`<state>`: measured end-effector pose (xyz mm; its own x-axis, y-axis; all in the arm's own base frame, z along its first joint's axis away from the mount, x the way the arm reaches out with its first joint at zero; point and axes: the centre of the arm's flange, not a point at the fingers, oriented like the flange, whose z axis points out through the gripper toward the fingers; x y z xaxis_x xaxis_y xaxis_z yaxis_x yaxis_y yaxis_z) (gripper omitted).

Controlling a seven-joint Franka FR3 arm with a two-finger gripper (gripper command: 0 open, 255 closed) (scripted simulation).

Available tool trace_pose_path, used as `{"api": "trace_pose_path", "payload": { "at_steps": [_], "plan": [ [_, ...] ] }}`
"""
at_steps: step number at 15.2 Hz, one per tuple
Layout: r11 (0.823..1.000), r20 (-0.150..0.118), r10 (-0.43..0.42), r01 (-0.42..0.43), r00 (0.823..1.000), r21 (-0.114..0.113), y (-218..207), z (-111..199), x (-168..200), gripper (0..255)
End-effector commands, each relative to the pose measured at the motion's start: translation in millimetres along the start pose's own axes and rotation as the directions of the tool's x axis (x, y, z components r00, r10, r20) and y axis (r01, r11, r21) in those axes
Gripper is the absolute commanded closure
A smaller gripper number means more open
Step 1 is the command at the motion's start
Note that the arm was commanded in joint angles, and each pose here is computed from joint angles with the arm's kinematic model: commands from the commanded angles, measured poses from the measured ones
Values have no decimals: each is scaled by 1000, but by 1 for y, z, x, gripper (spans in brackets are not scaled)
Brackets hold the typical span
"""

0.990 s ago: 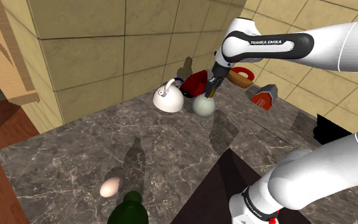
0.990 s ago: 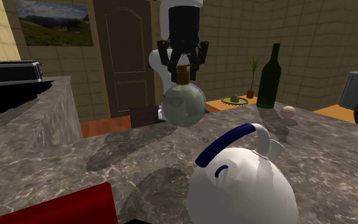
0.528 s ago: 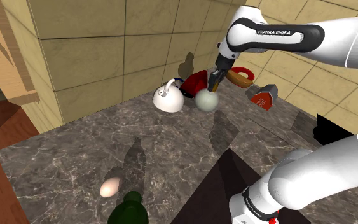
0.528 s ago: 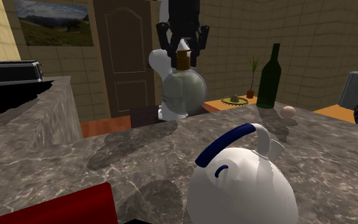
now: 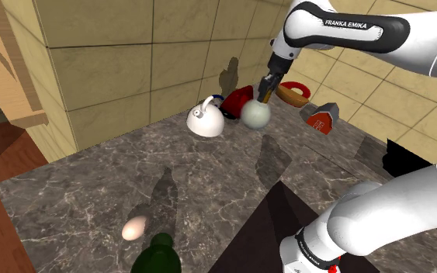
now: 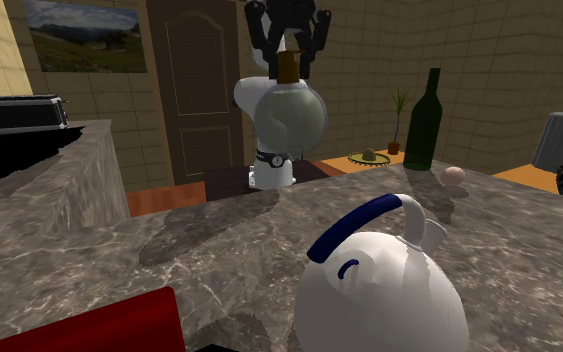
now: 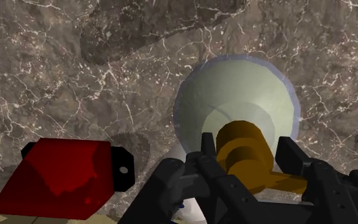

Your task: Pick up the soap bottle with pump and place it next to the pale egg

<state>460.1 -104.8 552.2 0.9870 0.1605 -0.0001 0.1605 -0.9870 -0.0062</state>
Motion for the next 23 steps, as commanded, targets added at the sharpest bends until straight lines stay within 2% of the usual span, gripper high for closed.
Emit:
{"api": "trace_pose_path", "payload": {
  "at_steps": [1, 13, 23],
  "plan": [
    [1000, 0, 0, 0, 1000, 0, 0, -10, 0, 255],
    [1000, 0, 0, 0, 1000, 0, -1, -70, 0, 255],
    [1000, 0, 0, 0, 1000, 0, -123, -45, 43, 255]
  ]
}}
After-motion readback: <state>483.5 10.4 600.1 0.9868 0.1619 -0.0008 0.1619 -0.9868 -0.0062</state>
